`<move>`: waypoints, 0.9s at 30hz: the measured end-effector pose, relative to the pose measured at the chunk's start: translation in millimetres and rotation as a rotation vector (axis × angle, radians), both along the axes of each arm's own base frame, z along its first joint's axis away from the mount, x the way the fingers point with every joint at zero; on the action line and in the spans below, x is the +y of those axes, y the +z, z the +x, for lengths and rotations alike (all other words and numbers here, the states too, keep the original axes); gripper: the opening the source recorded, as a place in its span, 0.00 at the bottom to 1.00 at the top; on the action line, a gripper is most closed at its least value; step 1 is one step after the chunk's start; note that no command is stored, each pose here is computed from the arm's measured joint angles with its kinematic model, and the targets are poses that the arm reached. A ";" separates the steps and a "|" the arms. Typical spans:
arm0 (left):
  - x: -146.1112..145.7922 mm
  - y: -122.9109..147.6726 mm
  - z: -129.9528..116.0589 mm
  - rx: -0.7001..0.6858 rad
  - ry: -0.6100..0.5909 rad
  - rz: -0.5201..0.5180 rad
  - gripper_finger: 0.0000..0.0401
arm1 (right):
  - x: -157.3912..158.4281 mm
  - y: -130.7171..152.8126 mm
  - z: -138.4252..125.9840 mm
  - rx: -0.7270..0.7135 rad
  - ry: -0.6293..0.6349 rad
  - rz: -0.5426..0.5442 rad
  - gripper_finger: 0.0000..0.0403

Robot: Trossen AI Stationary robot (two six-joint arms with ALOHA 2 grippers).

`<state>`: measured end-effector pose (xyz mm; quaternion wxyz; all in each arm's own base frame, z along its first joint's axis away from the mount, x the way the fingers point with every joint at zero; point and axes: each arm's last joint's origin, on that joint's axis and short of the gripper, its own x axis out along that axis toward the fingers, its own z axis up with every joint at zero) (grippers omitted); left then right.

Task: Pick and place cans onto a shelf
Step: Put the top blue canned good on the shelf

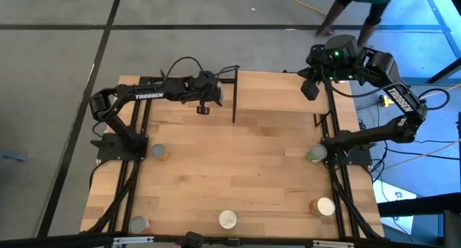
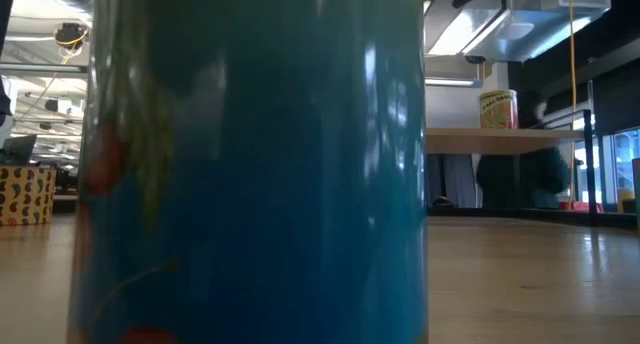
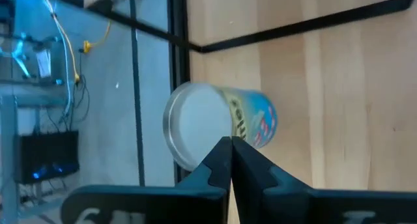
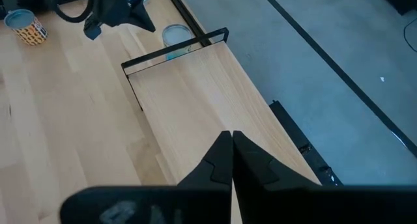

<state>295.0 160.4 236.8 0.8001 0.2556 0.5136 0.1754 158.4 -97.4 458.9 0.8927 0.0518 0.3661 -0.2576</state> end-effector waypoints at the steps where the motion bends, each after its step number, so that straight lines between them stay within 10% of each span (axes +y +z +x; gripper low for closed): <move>1: 0.5 -0.4 -0.8 -0.002 0.012 -0.009 0.02 | 0.0 0.0 0.0 0.000 0.000 0.000 0.01; 27: 15.4 -10.4 -4.0 0.003 -0.058 -0.082 0.08 | -0.1 0.0 0.0 -0.001 0.000 0.000 0.01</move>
